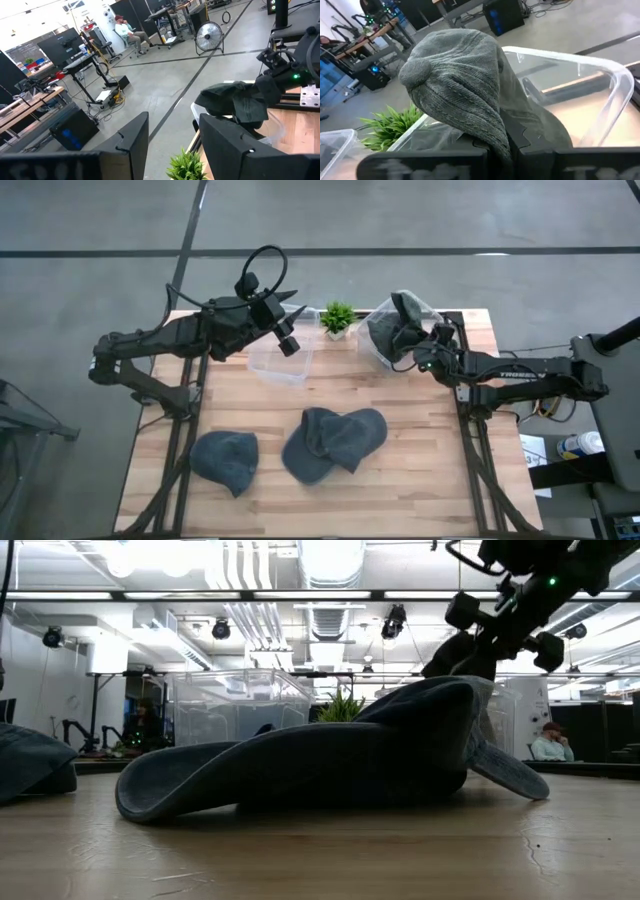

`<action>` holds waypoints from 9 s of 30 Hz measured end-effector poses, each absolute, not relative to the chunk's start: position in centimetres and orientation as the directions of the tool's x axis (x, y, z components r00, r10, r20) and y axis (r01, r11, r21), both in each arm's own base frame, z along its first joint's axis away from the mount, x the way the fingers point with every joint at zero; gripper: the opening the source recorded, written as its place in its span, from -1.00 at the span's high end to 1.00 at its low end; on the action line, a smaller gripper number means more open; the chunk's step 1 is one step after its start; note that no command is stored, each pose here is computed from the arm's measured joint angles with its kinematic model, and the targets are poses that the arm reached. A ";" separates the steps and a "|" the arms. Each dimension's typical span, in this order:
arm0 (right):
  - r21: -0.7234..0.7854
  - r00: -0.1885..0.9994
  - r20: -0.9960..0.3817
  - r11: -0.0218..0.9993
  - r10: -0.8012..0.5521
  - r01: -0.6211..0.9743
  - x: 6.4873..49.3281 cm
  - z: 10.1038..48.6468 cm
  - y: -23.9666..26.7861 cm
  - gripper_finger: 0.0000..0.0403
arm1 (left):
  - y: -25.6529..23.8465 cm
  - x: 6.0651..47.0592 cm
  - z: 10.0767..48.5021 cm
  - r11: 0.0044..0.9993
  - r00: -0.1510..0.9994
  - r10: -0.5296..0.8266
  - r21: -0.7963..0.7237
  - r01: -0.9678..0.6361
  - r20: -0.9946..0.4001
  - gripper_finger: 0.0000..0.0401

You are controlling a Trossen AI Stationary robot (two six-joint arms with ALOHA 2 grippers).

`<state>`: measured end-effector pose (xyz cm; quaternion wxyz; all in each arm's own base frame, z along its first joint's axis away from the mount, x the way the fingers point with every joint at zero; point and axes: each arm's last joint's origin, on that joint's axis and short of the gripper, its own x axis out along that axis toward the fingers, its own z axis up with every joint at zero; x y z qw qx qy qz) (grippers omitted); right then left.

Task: Pick & Place hat
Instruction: Put the green cap in the right transparent bin, then put the right blue cap in the left transparent bin

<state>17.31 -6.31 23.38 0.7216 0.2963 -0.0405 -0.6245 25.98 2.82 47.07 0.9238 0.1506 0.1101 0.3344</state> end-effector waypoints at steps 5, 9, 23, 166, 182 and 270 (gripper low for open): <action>0.501 0.224 -0.337 0.027 -0.914 0.865 17.4 22.5 -6.3 0.96 | 2.8 26.0 47.0 0.731 0.752 0.651 0.353 -0.584 -0.104 0.16; 0.515 0.236 -0.351 0.023 -0.906 0.857 17.6 22.3 -6.3 0.96 | 2.8 26.0 47.0 0.733 0.754 0.649 0.353 -0.582 -0.104 0.16; 0.550 0.383 -0.440 0.094 -0.812 0.830 18.1 22.3 -6.1 0.69 | 2.8 26.2 46.5 0.742 0.759 0.640 0.356 -0.569 -0.119 0.16; 0.758 0.805 -0.593 0.356 0.024 0.547 17.5 11.6 4.6 -0.63 | 1.3 23.3 46.5 0.958 0.959 0.192 -0.173 -0.230 -0.210 0.16; 0.766 0.818 -0.574 0.384 0.044 0.516 19.2 10.5 5.1 -0.57 | 1.3 23.3 46.5 0.958 0.960 0.192 -0.173 -0.229 -0.205 0.16; 0.499 0.971 0.239 0.858 0.001 -0.123 16.0 35.0 3.9 0.94 | 1.8 26.7 42.4 0.262 0.991 0.006 -0.957 -0.127 -0.130 0.16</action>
